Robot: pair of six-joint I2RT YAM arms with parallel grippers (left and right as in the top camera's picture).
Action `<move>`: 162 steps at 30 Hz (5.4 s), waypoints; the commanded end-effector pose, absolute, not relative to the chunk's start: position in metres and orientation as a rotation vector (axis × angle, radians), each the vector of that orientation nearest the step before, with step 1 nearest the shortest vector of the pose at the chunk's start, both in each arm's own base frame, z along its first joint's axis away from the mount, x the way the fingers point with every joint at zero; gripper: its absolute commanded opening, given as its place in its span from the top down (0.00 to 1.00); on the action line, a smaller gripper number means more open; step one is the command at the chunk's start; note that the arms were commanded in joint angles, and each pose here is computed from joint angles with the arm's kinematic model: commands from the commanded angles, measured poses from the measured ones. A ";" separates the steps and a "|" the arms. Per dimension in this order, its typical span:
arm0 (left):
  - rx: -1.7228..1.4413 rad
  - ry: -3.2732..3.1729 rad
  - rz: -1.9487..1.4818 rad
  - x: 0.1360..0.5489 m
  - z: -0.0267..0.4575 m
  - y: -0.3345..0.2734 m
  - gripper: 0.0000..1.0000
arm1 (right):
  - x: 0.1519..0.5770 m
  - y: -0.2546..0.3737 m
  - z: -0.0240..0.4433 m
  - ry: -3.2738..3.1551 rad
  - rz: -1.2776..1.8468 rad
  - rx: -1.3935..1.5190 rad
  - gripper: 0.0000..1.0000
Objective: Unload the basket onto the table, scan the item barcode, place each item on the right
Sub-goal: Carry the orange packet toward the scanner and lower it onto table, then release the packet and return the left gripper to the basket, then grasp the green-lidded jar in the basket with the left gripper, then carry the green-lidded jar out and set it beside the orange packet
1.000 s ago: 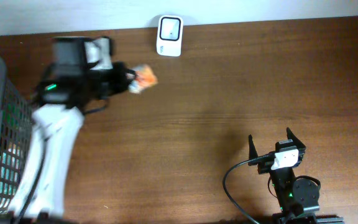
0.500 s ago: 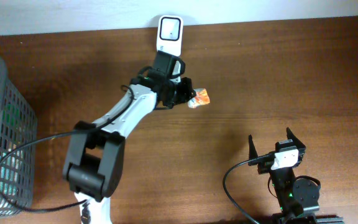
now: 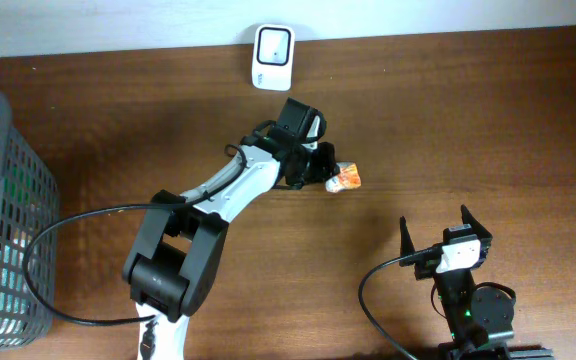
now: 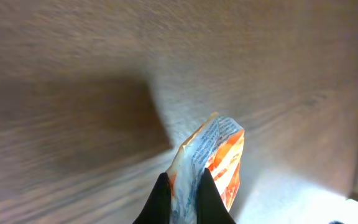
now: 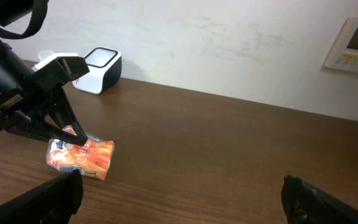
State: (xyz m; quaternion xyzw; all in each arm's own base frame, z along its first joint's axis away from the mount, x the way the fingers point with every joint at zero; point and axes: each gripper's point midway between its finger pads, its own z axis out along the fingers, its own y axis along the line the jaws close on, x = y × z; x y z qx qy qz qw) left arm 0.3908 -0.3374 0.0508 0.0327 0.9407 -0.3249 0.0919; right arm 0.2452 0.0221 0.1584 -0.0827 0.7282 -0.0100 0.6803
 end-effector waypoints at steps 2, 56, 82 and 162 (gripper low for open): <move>0.187 2.828 -1.073 0.364 0.053 -0.364 1.00 | 0.245 0.023 0.157 1.633 -0.011 -0.186 0.02; -0.242 2.221 -0.075 0.435 0.354 0.014 0.37 | 0.245 0.023 0.157 1.633 -0.011 -0.186 0.02; -1.217 2.395 0.137 0.350 0.173 0.300 0.18 | 0.245 0.023 0.157 1.633 -0.011 -0.186 0.02; 0.081 2.651 -0.318 0.397 0.249 -0.083 0.69 | 0.245 0.023 0.157 1.633 -0.011 -0.186 0.02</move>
